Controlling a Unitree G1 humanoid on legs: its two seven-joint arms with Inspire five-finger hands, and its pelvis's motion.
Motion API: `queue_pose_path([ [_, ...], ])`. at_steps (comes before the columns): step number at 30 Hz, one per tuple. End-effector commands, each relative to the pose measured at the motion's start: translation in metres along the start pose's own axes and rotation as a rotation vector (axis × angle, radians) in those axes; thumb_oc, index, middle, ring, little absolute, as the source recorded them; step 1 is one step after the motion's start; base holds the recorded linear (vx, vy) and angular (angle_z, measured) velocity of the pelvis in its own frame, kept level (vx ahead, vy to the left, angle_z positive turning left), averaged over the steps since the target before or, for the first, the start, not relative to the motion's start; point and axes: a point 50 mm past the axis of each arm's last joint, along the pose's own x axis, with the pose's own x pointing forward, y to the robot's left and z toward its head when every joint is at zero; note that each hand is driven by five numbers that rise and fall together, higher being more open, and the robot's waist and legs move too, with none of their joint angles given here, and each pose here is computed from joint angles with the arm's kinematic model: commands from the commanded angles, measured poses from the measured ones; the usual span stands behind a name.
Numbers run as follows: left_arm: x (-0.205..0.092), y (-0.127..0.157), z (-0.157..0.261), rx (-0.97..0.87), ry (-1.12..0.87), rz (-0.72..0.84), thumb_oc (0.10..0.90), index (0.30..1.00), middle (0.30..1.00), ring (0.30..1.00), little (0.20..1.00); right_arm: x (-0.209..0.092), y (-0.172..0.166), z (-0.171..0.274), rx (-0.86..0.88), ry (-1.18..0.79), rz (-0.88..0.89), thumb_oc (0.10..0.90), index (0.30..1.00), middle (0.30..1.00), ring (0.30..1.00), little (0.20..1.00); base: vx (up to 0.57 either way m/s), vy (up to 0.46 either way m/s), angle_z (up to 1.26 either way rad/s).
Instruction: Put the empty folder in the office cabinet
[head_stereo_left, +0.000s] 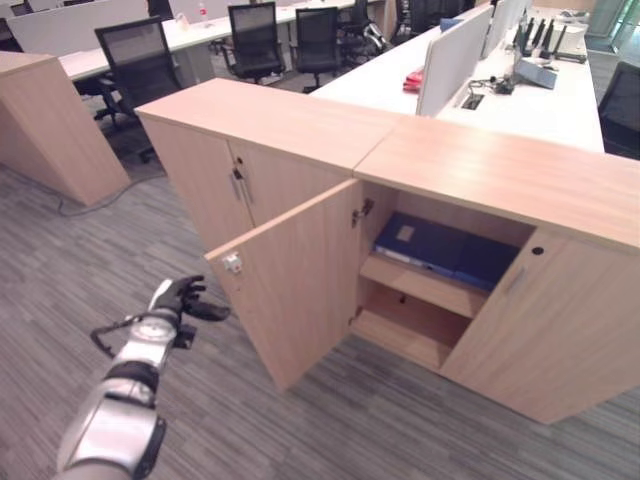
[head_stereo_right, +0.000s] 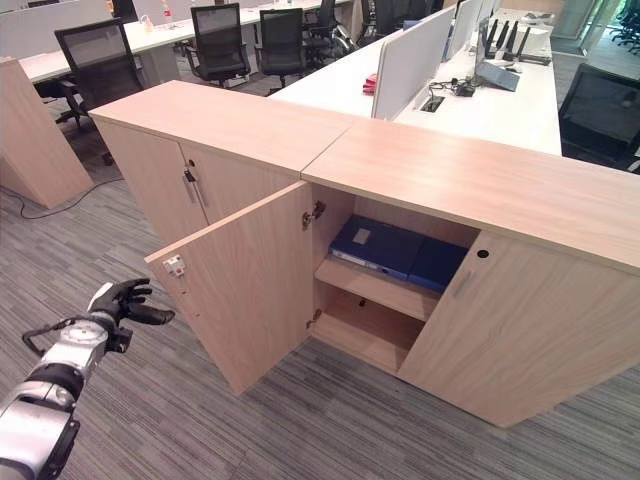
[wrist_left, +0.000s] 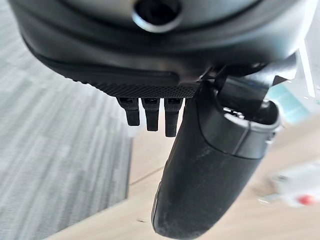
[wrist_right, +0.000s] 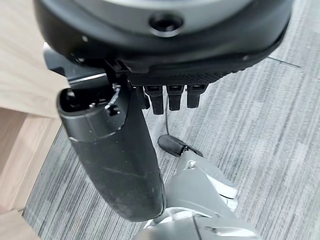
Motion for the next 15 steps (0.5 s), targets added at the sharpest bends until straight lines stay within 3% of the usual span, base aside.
queue_pose_path([
  [1,-0.006,0.073,0.089,-0.083,-0.216,0.21,0.8,0.9,0.9,0.9,0.9,-0.002,-0.014,0.004,0.018,0.016,-0.035,0.8,0.9,0.9,0.9,0.9,0.0,-0.005,-0.1],
  [11,-0.005,0.072,0.103,-0.218,-0.235,0.188,0.8,0.9,0.9,0.9,0.9,-0.002,-0.016,0.0,0.0,0.027,-0.034,0.8,0.9,0.9,0.9,0.9,0.0,-0.01,-0.15],
  [13,-0.003,0.054,0.115,-0.241,-0.292,0.134,0.8,0.9,0.9,0.9,0.9,-0.002,-0.015,-0.001,0.001,0.028,-0.037,0.8,0.9,0.9,0.9,0.9,-0.01,-0.028,-0.03],
  [15,-0.001,0.013,0.129,-0.208,-0.37,0.019,0.8,0.9,0.9,0.9,0.9,-0.002,-0.014,-0.002,0.017,0.031,-0.04,0.8,0.9,0.9,0.9,0.9,-0.04,-0.014,0.01],
])
